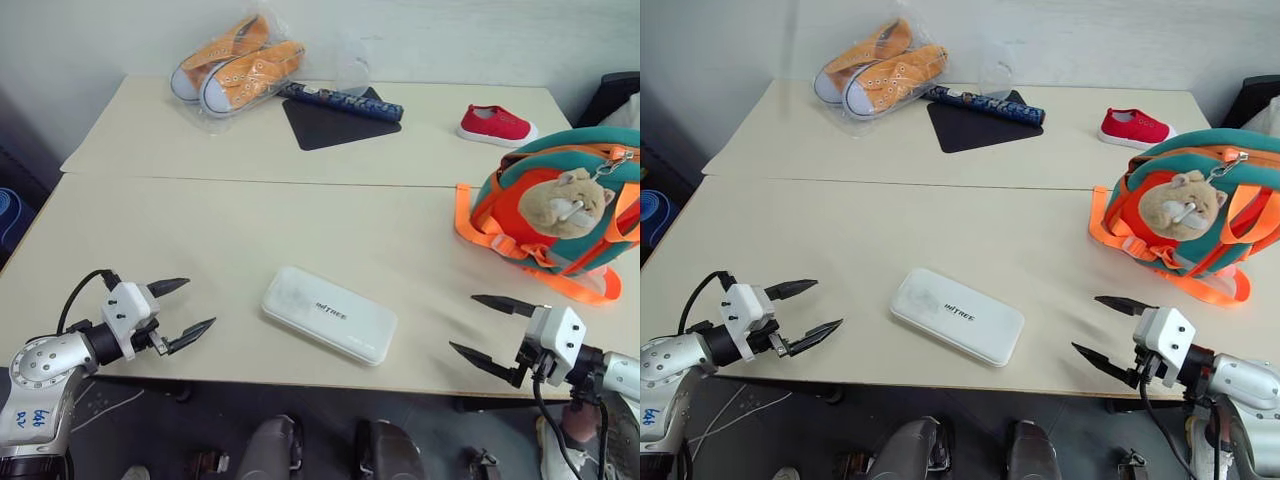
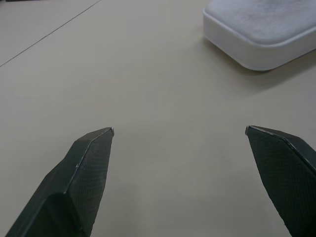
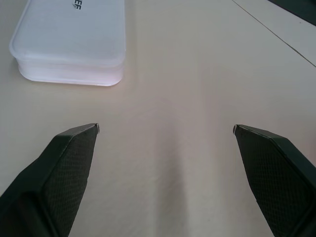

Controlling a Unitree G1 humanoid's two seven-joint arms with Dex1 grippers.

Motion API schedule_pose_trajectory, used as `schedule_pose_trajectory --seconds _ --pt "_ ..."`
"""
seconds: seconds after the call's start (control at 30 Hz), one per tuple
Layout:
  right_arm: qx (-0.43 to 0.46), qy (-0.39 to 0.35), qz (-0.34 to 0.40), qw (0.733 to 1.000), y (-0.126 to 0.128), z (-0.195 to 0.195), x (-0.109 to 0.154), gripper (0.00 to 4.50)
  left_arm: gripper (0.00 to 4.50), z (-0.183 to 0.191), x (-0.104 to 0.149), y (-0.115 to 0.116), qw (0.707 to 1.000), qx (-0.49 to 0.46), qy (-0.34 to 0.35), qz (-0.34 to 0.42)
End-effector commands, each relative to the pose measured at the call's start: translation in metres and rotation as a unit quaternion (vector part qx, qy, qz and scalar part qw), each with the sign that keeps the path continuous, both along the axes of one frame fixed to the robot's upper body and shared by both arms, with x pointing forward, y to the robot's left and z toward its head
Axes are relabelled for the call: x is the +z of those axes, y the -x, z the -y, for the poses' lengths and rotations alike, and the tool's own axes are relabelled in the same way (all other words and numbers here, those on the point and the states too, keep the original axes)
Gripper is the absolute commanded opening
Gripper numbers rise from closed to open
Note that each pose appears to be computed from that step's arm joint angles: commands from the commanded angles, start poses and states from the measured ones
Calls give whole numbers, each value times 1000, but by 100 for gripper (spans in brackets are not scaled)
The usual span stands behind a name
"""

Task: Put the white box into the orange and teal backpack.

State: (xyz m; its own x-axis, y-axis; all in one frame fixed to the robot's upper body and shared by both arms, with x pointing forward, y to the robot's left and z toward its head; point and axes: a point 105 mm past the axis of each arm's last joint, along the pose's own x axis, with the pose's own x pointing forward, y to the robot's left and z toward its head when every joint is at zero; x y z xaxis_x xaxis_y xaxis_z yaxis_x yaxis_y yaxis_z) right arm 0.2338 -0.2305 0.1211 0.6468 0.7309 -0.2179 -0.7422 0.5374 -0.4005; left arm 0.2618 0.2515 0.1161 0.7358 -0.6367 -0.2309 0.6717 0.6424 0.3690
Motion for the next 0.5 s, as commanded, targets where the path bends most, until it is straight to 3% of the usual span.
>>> schedule_pose_trajectory --seconds 0.03,0.3,0.4,0.5 --pt "2 0 8 1000 -1 0 0 446 450 1 8 -1 1000 -1 -12 16" --pt "37 -18 -12 999 4 -10 -2 446 450 13 24 -2 999 -35 30 13" --pt "84 -29 -70 994 18 -27 -10 384 389 34 30 -11 998 -59 35 15" --pt "114 -6 -106 988 26 -41 -21 288 300 52 24 -23 997 -79 12 13"
